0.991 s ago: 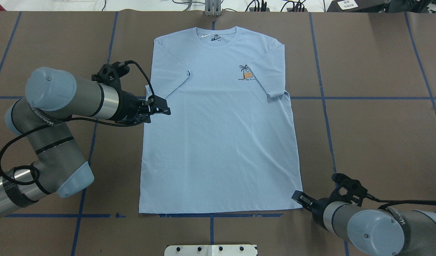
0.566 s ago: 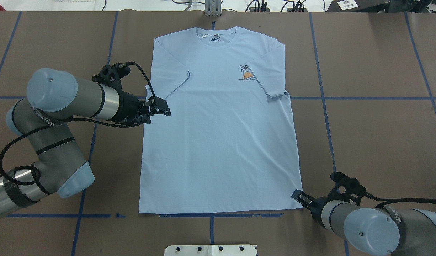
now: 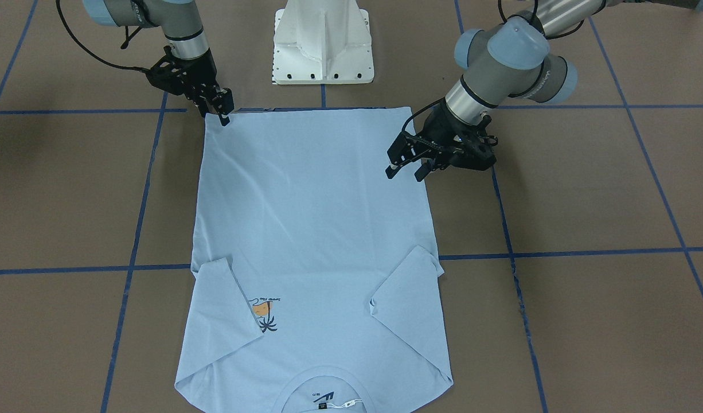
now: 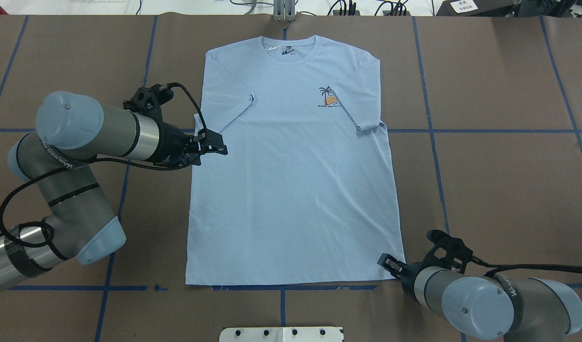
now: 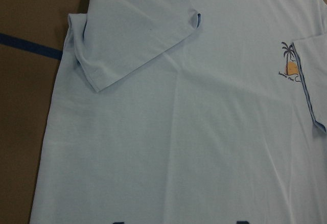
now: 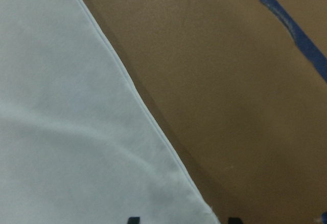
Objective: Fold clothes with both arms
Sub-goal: 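Move the left gripper down to the other hem corner nearest the robot, then grasp both hem corners nearest the robot with both grippers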
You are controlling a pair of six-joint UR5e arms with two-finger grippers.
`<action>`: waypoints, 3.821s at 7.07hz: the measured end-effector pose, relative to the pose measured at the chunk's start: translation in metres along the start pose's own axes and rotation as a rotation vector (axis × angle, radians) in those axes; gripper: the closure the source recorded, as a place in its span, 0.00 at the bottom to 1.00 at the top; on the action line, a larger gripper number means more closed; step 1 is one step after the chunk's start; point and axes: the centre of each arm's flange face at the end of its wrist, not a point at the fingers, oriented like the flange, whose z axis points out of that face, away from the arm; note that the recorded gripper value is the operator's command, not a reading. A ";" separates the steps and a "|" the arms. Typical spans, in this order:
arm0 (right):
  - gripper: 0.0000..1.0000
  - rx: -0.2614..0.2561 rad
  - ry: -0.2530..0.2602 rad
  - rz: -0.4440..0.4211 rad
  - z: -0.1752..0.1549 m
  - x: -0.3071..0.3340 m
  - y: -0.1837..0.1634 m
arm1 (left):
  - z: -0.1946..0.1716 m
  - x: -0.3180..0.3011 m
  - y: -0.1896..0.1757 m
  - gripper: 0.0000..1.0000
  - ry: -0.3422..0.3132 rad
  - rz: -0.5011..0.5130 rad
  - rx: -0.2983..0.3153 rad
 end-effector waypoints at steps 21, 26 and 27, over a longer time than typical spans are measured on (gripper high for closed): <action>1.00 0.002 -0.028 -0.009 -0.036 0.001 -0.019 | 0.035 -0.056 0.262 1.00 -0.472 -0.107 0.016; 1.00 -0.037 -0.043 -0.012 -0.066 0.007 -0.018 | -0.024 -0.034 0.263 1.00 -0.381 -0.144 -0.015; 1.00 -0.085 -0.036 -0.021 -0.084 0.015 -0.011 | -0.048 -0.029 0.277 1.00 -0.362 -0.178 -0.044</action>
